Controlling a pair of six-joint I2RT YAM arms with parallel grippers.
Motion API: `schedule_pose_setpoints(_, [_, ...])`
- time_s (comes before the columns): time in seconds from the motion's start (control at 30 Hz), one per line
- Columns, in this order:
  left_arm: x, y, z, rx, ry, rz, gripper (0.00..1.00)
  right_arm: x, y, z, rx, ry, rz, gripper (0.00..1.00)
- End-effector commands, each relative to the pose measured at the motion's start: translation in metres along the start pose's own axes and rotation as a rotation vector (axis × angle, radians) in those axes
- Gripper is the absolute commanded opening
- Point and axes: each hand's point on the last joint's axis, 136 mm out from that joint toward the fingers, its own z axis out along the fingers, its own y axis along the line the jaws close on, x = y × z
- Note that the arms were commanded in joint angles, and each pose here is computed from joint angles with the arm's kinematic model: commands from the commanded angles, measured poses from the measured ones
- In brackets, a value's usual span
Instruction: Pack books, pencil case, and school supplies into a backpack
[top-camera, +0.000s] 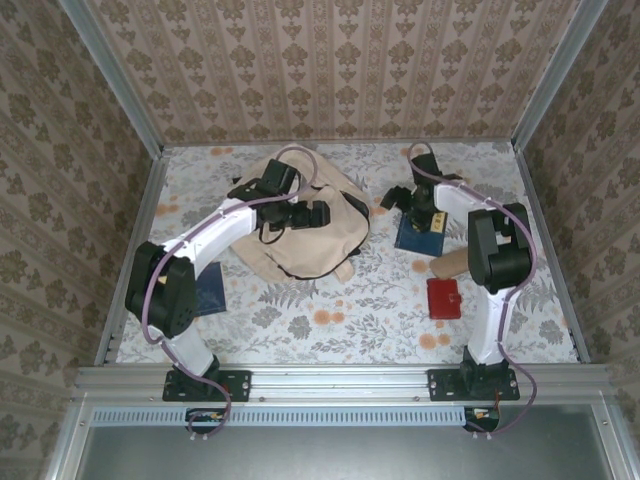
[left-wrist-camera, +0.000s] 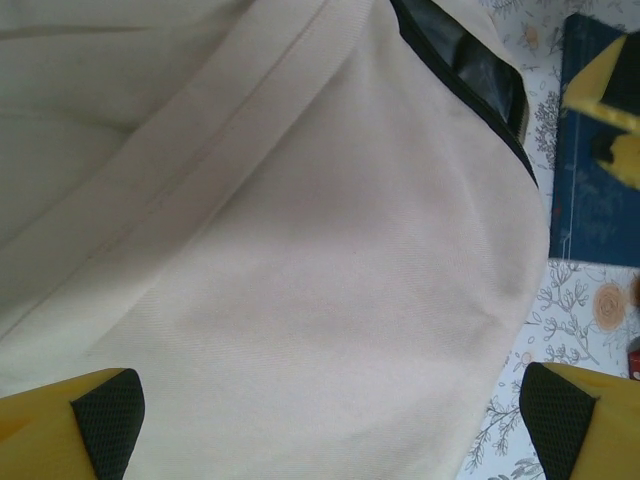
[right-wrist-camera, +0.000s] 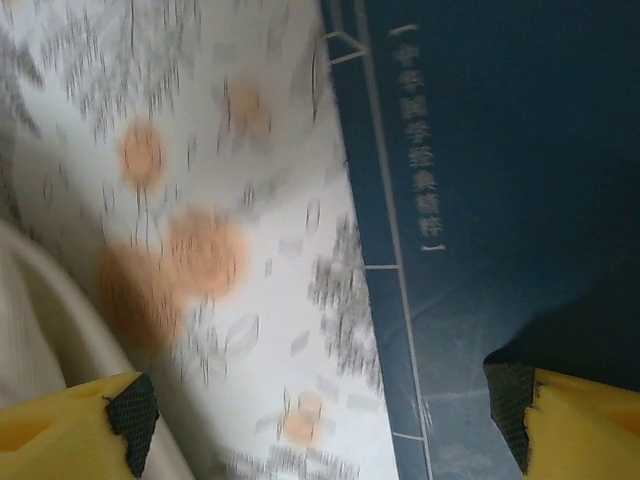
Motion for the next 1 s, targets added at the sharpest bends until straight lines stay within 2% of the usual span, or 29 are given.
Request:
schedule_pose_setpoints(0.0, [-0.01,-0.018,-0.005,0.015,-0.038,0.0,1.0,0.035,-0.005,0.001,-0.011,0.059,0.084,0.9])
schedule_pose_setpoints(0.1, [-0.006,-0.033,0.0,0.036,-0.036,0.016,0.99,0.032,0.006,-0.025,-0.045,0.031,0.024,0.86])
schedule_pose_setpoints(0.17, [-0.003,-0.044,0.003,0.043,-0.032,0.031,0.98,0.023,0.003,-0.05,-0.008,-0.028,-0.032,0.86])
schedule_pose_setpoints(0.3, [0.005,-0.069,0.01,0.073,-0.023,0.058,0.96,0.007,-0.034,-0.079,0.126,-0.116,-0.093,0.86])
schedule_pose_setpoints(0.47, [0.015,-0.103,0.025,0.114,0.008,0.088,0.88,0.0,-0.084,-0.067,0.221,-0.037,-0.1,0.8])
schedule_pose_setpoints(0.53, [0.018,-0.112,0.031,0.113,0.016,0.114,0.88,-0.002,-0.092,-0.059,0.243,-0.004,-0.13,0.7])
schedule_pose_setpoints(0.7, [0.019,-0.12,0.043,0.103,0.044,0.133,0.85,-0.009,-0.086,-0.044,0.26,0.037,-0.188,0.56])
schedule_pose_setpoints(0.97, [0.023,-0.123,0.056,0.105,0.071,0.126,0.84,0.013,-0.077,-0.015,0.236,0.108,-0.187,0.48])
